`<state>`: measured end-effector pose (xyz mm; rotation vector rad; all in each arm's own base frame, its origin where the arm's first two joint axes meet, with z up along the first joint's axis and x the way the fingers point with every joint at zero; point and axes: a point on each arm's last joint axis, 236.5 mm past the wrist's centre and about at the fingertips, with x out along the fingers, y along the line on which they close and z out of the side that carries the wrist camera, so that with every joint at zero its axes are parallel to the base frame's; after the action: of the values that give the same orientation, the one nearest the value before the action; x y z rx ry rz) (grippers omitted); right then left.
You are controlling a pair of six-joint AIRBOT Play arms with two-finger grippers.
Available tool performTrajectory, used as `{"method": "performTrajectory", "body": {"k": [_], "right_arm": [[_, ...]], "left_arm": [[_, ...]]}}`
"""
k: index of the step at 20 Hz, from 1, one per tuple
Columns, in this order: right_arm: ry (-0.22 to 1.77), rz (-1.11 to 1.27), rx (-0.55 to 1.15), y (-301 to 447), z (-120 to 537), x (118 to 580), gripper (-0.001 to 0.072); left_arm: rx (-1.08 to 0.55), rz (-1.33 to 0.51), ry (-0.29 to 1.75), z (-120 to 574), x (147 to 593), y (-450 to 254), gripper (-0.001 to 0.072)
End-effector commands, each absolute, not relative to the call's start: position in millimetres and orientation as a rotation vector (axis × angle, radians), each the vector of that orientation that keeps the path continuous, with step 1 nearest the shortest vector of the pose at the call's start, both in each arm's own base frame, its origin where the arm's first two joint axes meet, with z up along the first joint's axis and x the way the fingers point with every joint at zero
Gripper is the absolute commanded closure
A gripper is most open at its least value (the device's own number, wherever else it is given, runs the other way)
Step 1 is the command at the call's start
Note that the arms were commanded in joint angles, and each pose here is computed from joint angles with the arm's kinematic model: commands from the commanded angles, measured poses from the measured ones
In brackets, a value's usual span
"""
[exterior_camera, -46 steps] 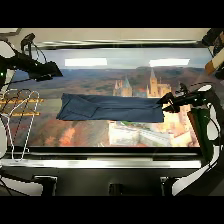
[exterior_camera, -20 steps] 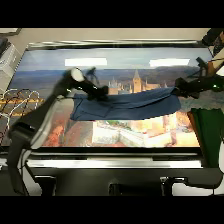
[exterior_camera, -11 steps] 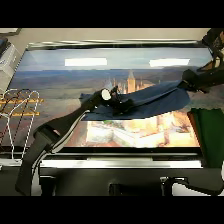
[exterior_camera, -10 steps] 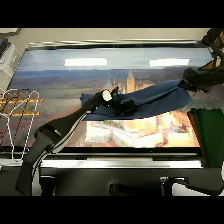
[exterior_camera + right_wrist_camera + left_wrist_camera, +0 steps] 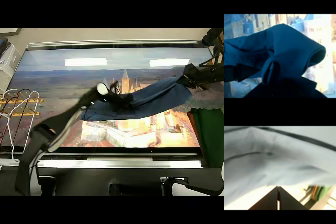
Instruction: Fold the clothes and pants, and hang the long-sleeved shirts on hangers.
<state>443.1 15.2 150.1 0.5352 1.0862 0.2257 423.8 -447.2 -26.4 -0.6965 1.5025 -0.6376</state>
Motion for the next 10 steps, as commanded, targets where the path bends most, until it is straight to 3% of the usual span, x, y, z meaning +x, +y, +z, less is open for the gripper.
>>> {"method": "performTrajectory", "body": {"k": [1, 5, 10], "right_arm": [[1.072, 0.324, 0.573, 56, 160, 448, 0.0675], [1.082, 0.438, 0.555, 146, 155, 455, 0.0675], [1.097, 0.552, 0.550, 259, 130, 455, 0.0675]], "left_arm": [[-0.493, -0.655, 1.408, 36, 445, -359, 0.0693], [-0.442, -0.530, 1.225, 134, 465, -240, 0.0692], [-0.485, -0.397, 1.015, 225, 459, -134, 0.0692]]}}
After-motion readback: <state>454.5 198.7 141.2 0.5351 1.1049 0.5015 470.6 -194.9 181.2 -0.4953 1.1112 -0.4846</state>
